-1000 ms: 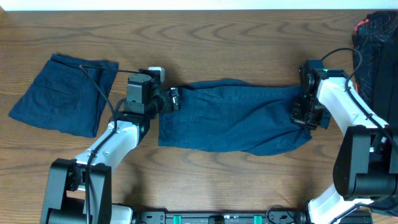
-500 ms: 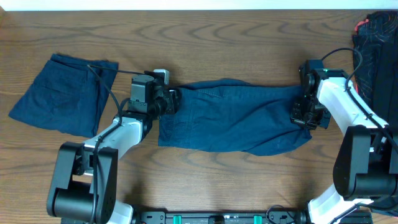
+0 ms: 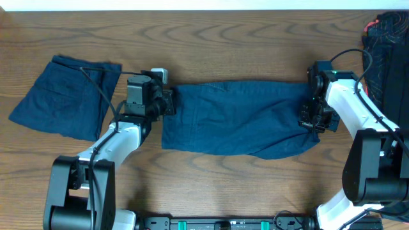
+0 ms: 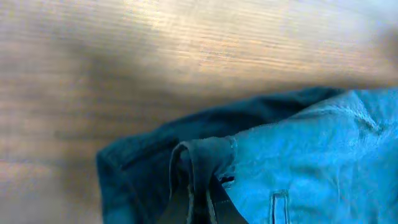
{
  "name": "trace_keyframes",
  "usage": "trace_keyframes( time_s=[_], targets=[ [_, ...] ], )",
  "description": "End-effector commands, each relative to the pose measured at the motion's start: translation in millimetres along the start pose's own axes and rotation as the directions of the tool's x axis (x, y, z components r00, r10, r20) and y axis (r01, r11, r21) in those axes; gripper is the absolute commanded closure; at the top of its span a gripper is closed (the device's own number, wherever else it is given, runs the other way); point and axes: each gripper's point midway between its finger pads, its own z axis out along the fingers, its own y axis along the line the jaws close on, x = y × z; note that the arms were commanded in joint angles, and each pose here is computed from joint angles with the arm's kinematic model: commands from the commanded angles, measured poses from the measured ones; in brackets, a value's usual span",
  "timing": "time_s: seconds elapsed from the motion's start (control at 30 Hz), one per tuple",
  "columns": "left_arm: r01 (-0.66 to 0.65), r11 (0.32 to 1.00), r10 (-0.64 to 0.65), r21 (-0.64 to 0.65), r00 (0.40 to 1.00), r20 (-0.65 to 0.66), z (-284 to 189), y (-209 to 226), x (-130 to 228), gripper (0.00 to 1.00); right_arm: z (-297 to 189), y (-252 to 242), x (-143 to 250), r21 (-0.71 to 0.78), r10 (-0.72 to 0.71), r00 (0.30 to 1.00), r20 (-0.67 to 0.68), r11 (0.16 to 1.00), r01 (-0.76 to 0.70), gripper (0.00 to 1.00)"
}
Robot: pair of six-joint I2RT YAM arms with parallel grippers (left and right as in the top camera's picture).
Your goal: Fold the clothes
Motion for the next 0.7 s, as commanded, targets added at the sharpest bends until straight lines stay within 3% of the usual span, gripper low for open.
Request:
trace_keyframes(
  time_s=[0.0, 0.1, 0.23, 0.37, 0.67],
  targets=[
    [0.017, 0.991, -0.019, -0.131, 1.000, -0.011, -5.0, 24.9, 3.9, 0.94, -2.3, -3.0, -2.0, 0.004, 0.022, 1.000, 0.013, 1.000, -0.022, 0.97],
    [0.040, 0.964, -0.053, -0.262, 0.998, -0.041, -10.0, 48.3, 15.8, 0.94, -2.3, -3.1, -2.1, 0.004, 0.022, 1.000, 0.014, 1.000, -0.022, 0.97],
    [0.039, 0.959, -0.054, -0.282, 0.998, -0.044, -11.1, 51.7, 17.0, 0.94, -2.2, -3.1, -1.9, 0.004, 0.022, 1.000, 0.013, 1.000, -0.022, 0.97],
    [0.112, 0.912, -0.114, -0.394, 0.993, 0.020, -17.9, 71.4, 11.5, 0.94, -2.2, -3.5, -1.8, 0.006, 0.022, 1.000, 0.013, 1.000, -0.022, 0.97],
    [0.200, 0.895, -0.186, -0.399, 0.980, 0.076, -20.5, 78.6, 5.5, 0.94, -2.2, -5.4, -2.1, 0.015, 0.034, 0.999, 0.015, 0.999, -0.035, 0.97]
  ],
)
